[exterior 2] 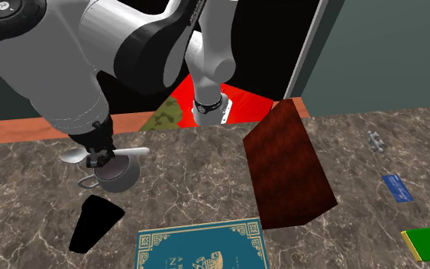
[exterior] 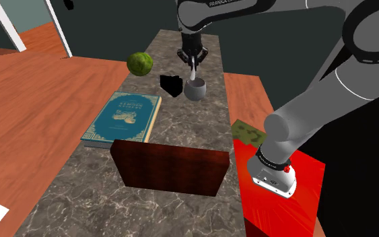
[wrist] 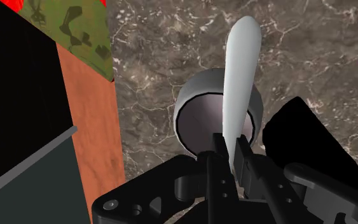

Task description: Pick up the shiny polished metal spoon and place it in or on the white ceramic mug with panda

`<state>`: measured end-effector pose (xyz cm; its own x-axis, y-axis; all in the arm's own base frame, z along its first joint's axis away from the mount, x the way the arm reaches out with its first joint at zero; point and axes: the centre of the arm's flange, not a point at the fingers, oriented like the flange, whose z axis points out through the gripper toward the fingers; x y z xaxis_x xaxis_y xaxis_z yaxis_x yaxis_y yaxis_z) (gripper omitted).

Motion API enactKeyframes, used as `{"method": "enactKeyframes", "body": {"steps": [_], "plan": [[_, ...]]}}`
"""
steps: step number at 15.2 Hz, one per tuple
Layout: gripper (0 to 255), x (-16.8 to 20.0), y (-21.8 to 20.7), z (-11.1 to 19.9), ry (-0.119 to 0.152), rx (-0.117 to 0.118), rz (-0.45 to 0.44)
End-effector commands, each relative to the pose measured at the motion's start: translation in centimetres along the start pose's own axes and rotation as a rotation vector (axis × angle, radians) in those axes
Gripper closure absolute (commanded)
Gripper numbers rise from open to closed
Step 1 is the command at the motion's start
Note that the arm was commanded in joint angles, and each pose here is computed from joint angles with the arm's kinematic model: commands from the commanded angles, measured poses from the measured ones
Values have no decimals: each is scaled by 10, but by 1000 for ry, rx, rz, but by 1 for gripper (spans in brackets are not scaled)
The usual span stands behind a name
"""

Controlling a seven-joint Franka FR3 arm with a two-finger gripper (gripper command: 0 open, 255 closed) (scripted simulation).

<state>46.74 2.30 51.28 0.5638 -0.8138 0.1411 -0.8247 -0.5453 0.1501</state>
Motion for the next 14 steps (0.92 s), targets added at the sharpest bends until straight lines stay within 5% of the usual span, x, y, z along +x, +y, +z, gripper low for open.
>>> {"method": "enactKeyframes", "body": {"steps": [1, 14], "plan": [[255, 27, 8, 3, 1, 0, -1], [255, 32, 0, 66, 1, 0, -1]]}}
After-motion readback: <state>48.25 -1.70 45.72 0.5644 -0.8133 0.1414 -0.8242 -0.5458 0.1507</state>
